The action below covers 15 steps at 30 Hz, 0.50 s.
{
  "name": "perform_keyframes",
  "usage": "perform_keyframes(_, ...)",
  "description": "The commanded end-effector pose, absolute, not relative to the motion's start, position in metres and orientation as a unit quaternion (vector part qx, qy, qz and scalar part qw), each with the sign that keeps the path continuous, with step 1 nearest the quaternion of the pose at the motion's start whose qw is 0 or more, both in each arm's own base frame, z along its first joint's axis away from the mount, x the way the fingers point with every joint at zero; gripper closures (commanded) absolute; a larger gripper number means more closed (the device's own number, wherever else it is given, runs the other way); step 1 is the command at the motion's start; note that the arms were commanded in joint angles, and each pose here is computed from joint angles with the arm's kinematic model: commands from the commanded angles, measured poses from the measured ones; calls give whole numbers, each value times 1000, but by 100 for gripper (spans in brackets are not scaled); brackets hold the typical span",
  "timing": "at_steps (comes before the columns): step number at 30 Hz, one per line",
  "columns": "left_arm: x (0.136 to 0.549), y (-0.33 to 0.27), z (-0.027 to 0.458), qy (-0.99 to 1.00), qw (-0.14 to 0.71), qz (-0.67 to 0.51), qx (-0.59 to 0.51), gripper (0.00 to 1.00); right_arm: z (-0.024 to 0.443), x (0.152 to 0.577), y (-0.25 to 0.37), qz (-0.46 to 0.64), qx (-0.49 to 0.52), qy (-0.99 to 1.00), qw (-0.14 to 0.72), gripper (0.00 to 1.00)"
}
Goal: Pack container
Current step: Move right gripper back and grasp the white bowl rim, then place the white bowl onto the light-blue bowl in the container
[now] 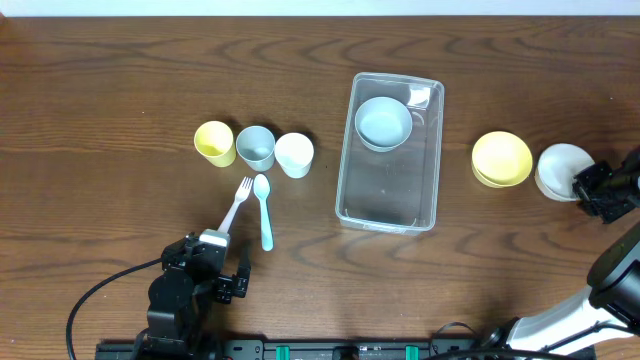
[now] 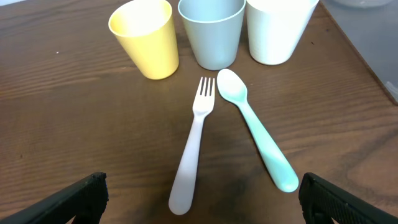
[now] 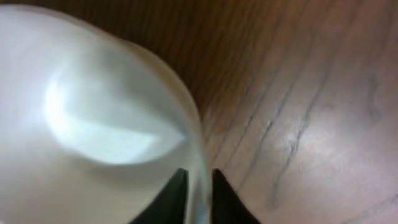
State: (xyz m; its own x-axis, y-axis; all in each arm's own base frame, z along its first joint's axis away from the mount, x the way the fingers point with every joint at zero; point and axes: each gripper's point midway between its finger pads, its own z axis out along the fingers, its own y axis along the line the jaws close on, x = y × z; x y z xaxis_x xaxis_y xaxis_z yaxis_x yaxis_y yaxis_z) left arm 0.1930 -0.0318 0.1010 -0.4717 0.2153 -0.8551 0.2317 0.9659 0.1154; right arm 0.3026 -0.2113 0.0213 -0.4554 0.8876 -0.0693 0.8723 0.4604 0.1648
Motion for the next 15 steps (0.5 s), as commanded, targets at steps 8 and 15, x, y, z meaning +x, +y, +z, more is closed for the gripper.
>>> perform_keyframes(8,193,-31,101,857,499,-9,126,2,164,317,-194,87,501,827,239,99)
perform_keyframes(15,193,-31,101,857,499,-9,126,2,290,334,-66,177,313,850,386,99)
